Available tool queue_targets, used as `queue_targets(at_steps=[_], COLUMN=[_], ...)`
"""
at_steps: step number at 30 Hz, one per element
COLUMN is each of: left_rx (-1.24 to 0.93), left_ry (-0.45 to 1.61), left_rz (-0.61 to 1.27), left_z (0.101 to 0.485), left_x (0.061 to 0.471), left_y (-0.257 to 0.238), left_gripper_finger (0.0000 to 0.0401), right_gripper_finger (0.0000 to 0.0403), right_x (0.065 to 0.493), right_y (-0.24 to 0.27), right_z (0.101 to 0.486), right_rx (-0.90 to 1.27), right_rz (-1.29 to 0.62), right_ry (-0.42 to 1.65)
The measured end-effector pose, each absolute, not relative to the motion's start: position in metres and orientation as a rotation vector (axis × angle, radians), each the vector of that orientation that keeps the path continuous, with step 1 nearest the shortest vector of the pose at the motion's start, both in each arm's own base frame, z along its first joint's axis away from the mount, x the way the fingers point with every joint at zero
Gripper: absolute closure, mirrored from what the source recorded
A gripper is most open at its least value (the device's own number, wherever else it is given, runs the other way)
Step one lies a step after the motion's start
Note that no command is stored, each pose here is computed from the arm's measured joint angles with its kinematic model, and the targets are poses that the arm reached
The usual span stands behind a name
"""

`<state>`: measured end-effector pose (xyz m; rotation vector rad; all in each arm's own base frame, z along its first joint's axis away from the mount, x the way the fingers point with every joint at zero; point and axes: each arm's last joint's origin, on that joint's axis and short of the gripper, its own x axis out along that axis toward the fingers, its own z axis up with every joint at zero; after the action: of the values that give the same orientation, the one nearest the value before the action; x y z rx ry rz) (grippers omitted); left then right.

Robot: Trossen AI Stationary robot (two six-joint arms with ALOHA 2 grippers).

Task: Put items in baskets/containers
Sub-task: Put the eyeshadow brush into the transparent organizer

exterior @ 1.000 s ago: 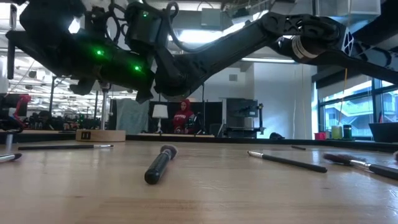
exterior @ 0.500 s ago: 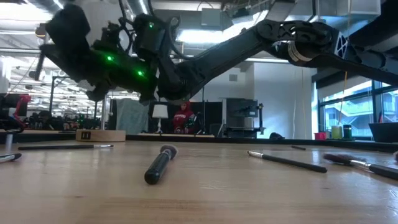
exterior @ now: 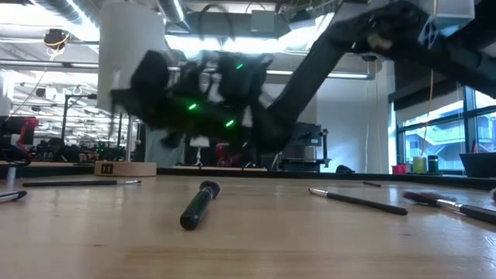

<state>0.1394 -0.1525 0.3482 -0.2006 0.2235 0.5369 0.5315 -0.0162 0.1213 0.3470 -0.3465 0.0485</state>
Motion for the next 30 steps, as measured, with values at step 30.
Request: queue_targets(at_steps=[30], left_rx=[-0.020], left_ry=[0.115], left_rz=[0.846], left_z=[0.235], left_x=[0.205], left_y=[-0.127], left_gripper_finger=[0.0210], right_gripper_finger=[0.0370], right_x=[0.410], right_y=[-0.004], right_z=[0.179], right_rx=[0.108], right_rz=[0.042], right_ry=[-0.323])
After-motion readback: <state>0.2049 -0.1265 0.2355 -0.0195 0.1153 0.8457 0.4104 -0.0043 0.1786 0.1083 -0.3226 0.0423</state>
